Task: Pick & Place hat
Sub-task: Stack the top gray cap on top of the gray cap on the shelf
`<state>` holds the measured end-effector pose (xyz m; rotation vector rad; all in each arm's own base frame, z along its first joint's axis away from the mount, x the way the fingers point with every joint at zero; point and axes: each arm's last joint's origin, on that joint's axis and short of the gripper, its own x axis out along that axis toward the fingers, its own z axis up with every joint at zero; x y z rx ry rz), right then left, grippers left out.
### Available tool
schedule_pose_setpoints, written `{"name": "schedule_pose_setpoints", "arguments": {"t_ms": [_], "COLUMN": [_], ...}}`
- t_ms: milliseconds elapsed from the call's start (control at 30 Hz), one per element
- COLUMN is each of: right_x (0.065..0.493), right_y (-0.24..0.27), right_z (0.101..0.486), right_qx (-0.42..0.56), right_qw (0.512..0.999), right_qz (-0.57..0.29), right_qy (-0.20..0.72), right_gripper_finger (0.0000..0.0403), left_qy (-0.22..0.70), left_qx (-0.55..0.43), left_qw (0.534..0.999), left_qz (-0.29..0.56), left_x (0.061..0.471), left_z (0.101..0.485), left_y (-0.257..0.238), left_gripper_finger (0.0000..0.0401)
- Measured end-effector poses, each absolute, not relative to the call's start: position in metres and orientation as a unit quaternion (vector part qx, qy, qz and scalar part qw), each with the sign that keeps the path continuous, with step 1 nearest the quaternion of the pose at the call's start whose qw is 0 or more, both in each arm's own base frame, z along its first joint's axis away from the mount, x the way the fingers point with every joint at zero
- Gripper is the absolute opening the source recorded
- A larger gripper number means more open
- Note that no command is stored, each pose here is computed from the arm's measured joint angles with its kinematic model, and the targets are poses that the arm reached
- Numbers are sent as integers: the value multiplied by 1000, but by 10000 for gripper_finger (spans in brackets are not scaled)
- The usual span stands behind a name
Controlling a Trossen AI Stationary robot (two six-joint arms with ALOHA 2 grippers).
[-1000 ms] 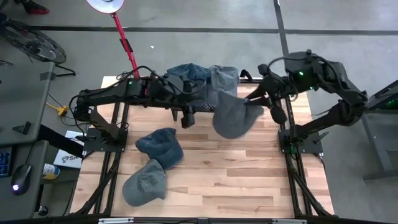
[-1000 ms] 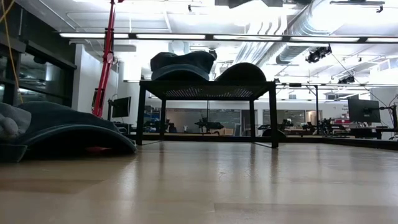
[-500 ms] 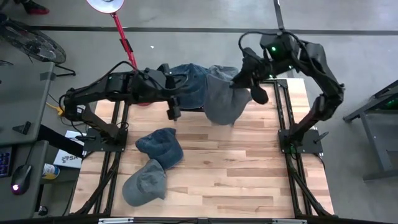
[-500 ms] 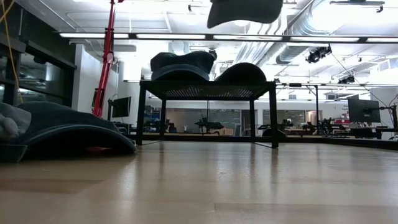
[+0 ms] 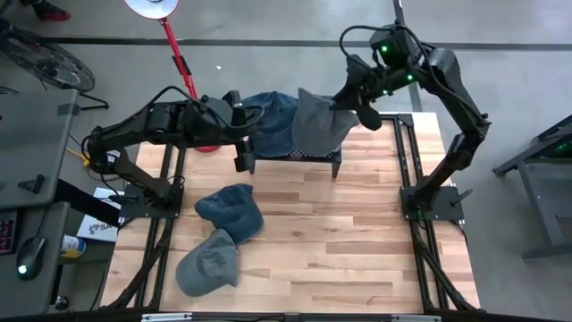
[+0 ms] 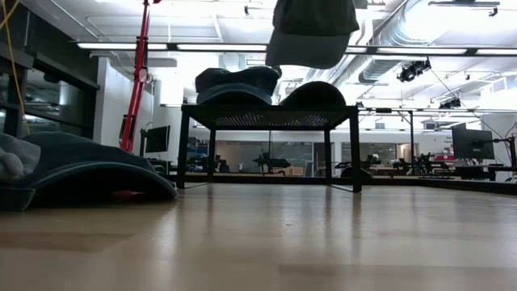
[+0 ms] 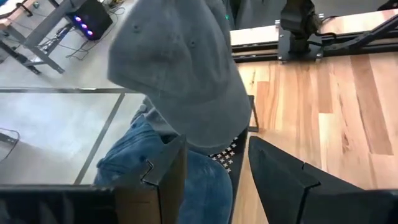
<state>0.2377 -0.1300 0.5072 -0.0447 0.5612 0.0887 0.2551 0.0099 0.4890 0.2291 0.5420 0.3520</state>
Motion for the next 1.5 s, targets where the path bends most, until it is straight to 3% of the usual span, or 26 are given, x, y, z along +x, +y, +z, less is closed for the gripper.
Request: {"name": "schedule_pose_setpoints", "arguments": {"t_ms": [567,1500], "right_x": [223,236], "right_y": [-153,-181], "right_z": [503,482], "right_qx": [-127,-116], "right_qw": [950,939], "right_qz": [65,52], "right_qy": [277,320], "right_gripper_finger": [40,40], "left_qy": [265,267], "left_qx": [104,97], "left_qw": [951,952], "left_qz": [121,113], "left_x": [256,256], "left_z": [488,488], "left_y": [7,6], "left_gripper_finger": [169,169]}}
